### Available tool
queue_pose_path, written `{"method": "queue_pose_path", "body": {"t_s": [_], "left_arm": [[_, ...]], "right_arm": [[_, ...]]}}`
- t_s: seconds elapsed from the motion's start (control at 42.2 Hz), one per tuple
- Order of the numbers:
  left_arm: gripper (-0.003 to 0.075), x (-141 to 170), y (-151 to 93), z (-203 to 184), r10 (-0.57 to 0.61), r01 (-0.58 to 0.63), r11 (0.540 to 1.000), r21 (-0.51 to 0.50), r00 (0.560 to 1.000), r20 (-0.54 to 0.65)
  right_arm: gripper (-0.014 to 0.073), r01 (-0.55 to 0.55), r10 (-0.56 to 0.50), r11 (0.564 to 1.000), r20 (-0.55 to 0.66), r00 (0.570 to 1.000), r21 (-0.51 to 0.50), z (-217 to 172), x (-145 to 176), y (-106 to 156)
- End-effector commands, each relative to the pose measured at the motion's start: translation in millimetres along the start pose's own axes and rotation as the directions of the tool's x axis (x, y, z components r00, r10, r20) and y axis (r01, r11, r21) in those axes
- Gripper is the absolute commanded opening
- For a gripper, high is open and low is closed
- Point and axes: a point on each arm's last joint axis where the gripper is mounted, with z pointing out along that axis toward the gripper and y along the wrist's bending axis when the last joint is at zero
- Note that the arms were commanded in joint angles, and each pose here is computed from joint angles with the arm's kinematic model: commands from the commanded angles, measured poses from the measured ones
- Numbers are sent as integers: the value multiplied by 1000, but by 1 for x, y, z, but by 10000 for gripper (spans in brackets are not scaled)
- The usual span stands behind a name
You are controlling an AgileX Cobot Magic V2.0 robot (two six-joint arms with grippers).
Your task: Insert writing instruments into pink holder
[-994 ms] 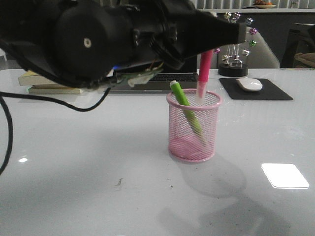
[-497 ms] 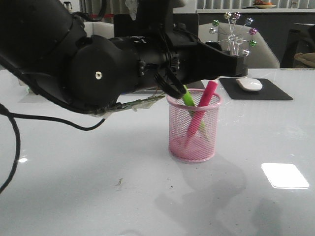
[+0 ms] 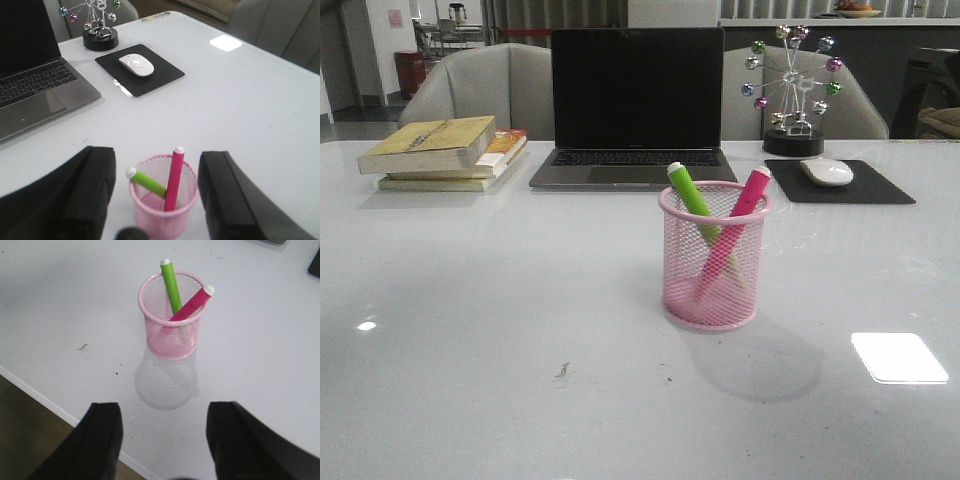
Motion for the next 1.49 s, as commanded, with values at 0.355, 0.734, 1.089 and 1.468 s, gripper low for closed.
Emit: {"method": "queue_pose_path", "body": {"t_s": [0.355,0.734,1.089,1.468], "left_arm": [[445,-4,16,-157,-76,64,992,-106,991,-112],[416,39,18,-158,-77,46,987,-151,975,-208],[160,41,19,-157,-74,42,987,-153,975,-209],[92,41,19,-157,-74,42,987,-153,975,-209]], "right_arm": [[488,1,0,1000,107,994,-3,-6,-15,1],[487,102,-105,993,50,993,64,-6,-10,-5],[150,115,-118,991,42,992,73,-6,-10,-6],[58,115,-118,991,42,992,73,-6,-10,-6]]}}
